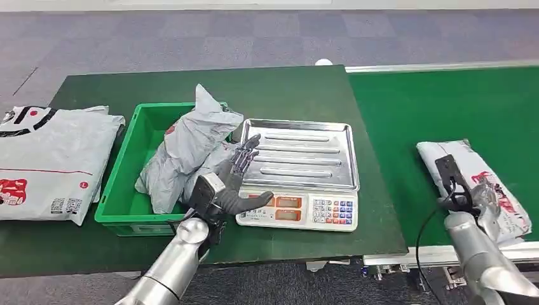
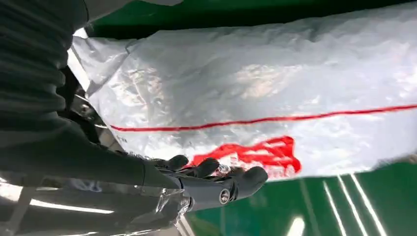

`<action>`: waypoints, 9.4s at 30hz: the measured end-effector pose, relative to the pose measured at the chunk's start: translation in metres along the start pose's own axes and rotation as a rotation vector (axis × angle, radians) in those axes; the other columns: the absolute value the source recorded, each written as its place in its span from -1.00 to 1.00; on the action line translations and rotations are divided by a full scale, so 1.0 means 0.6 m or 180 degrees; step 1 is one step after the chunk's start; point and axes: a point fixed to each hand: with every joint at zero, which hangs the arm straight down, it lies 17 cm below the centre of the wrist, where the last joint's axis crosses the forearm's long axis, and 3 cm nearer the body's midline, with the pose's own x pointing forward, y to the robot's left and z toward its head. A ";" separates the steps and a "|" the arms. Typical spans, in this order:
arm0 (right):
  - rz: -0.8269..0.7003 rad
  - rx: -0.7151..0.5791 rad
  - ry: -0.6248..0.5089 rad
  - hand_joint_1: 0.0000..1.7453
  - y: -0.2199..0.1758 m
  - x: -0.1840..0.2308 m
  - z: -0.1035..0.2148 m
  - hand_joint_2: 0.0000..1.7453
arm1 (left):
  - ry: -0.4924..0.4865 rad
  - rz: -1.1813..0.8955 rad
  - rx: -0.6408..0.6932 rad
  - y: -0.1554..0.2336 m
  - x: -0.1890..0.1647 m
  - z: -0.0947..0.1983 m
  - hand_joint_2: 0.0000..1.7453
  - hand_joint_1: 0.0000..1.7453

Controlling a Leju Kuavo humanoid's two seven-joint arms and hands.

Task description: Moved the parcel from conveyor to table for the left to box.

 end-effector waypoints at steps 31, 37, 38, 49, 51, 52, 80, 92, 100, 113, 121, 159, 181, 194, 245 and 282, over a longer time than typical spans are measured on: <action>0.0160 0.0587 0.0341 -1.00 0.064 -0.056 0.018 1.00 | -0.0018 0.0041 -0.0010 -0.008 0.002 -0.002 1.00 -1.00; -0.0062 0.0740 0.0334 -1.00 0.075 -0.055 0.021 1.00 | 0.0004 0.0057 -0.0013 -0.013 -0.002 -0.003 1.00 -1.00; -0.0067 0.0752 0.0328 -0.54 0.076 -0.054 0.021 1.00 | 0.0004 0.0059 -0.0012 -0.013 -0.002 -0.003 1.00 -1.00; -0.0171 0.0801 0.0253 1.00 0.075 -0.043 0.020 1.00 | 0.0009 0.0069 -0.0001 -0.014 -0.002 -0.004 1.00 -1.00; -0.0175 0.0799 0.0250 1.00 0.074 -0.042 0.019 1.00 | 0.0007 0.0073 0.0000 -0.015 -0.001 -0.005 1.00 -1.00; -0.0178 0.0798 0.0248 1.00 0.073 -0.041 0.019 1.00 | 0.0007 0.0074 0.0000 -0.015 -0.001 -0.005 1.00 -1.00; -0.0752 -0.0448 -0.1860 1.00 -0.066 0.191 0.049 1.00 | -0.0062 0.0001 0.0138 0.000 0.012 -0.010 1.00 -1.00; -0.1323 -0.1619 -0.3302 1.00 -0.196 0.332 0.249 1.00 | -0.0101 0.0050 0.0173 0.005 0.015 -0.011 1.00 -1.00; -0.1245 -0.2094 -0.3829 1.00 -0.231 0.355 0.362 1.00 | -0.0096 0.0061 0.0150 0.005 0.015 -0.016 1.00 -1.00; -0.0824 -0.1631 -0.4611 1.00 -0.132 0.434 0.527 1.00 | -0.0100 0.0080 0.0151 0.009 0.011 -0.017 1.00 -1.00; -0.0236 -0.0154 -0.3797 1.00 0.027 0.450 0.421 1.00 | -0.0081 0.0025 0.0118 0.009 0.007 -0.014 1.00 -1.00; -0.0458 0.1508 -0.3946 -1.00 0.167 0.428 0.427 1.00 | -0.0089 -0.0225 0.0325 0.033 0.007 -0.017 1.00 -1.00; -0.1755 0.0716 -0.5004 -1.00 -0.003 0.497 0.545 1.00 | -0.0837 -0.1568 0.0821 0.056 0.138 -0.051 1.00 -1.00; -0.2376 0.0374 -0.4924 -1.00 -0.077 0.510 0.533 1.00 | 0.0564 -0.2923 -0.0750 -0.067 -0.052 -0.135 1.00 -1.00; -0.2252 0.0326 -0.4843 -1.00 -0.085 0.544 0.529 1.00 | -0.1171 -0.2592 0.0117 -0.132 0.121 -0.109 1.00 1.00; -0.2089 0.0204 -0.4660 -1.00 -0.076 0.520 0.504 1.00 | -0.0088 -0.4961 0.2466 0.318 0.287 0.009 1.00 1.00</action>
